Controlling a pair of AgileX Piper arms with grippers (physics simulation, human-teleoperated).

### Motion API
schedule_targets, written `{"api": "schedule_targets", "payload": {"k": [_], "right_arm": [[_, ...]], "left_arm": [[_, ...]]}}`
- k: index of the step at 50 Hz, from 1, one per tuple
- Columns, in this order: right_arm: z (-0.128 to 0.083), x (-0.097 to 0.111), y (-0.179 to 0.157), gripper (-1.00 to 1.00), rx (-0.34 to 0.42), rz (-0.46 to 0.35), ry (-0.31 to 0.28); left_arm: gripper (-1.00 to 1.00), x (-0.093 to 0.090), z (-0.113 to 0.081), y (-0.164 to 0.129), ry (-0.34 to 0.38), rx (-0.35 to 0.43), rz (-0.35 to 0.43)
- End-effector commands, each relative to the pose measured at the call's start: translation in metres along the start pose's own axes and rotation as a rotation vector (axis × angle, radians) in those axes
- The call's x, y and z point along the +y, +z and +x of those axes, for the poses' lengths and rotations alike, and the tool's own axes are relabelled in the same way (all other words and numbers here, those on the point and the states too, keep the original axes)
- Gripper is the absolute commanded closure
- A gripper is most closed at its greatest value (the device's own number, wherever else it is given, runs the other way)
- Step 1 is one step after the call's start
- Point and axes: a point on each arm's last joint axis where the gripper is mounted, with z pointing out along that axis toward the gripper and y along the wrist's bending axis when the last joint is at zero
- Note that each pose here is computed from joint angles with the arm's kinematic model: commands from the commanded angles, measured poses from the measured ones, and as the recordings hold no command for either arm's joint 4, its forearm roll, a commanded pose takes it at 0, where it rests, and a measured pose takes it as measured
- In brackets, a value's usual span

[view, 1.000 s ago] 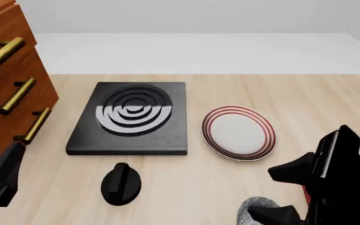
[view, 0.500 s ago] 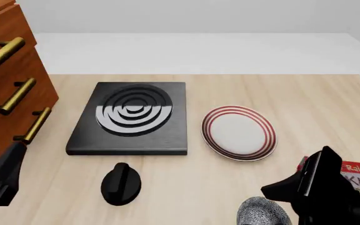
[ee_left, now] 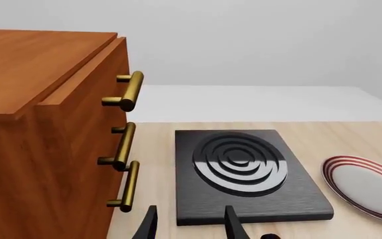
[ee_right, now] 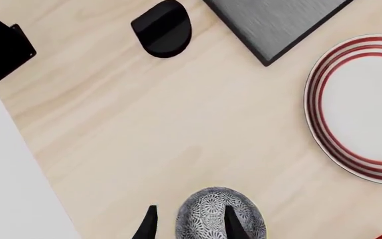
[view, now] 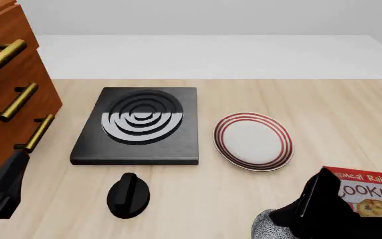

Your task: Pick the akita bowl on the ramekin and place it on the plate.

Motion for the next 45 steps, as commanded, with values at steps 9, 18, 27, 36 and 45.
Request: {"api": "schedule_targets", "payload": {"k": [9,18,27,36,45], "right_arm": [[0.004,0.005,0.011,-1.0,0.034,-0.019,0.028],[0.01,0.005,0.013,-1.0,0.048,-0.022,0.037],[0.014,0.003,0.012,-1.0,0.052,-0.017,0.047],[0.017,0.003,0.014,-1.0,0.067,-0.013,0.047],[0.022,0.003,0.019,-1.0,0.088,-0.015,0.056]], "left_arm": [[-1.0,0.0,0.0,0.002,-0.001,0.005,0.002],[-1.0,0.0,0.0,0.002,0.001,0.009,0.006],[-1.0,-0.001,0.001,0.002,0.003,0.012,0.008],[-1.0,0.0,0.001,0.002,0.003,0.014,0.007],[-1.0,-0.001,0.001,0.003,0.004,0.017,0.011]]}}
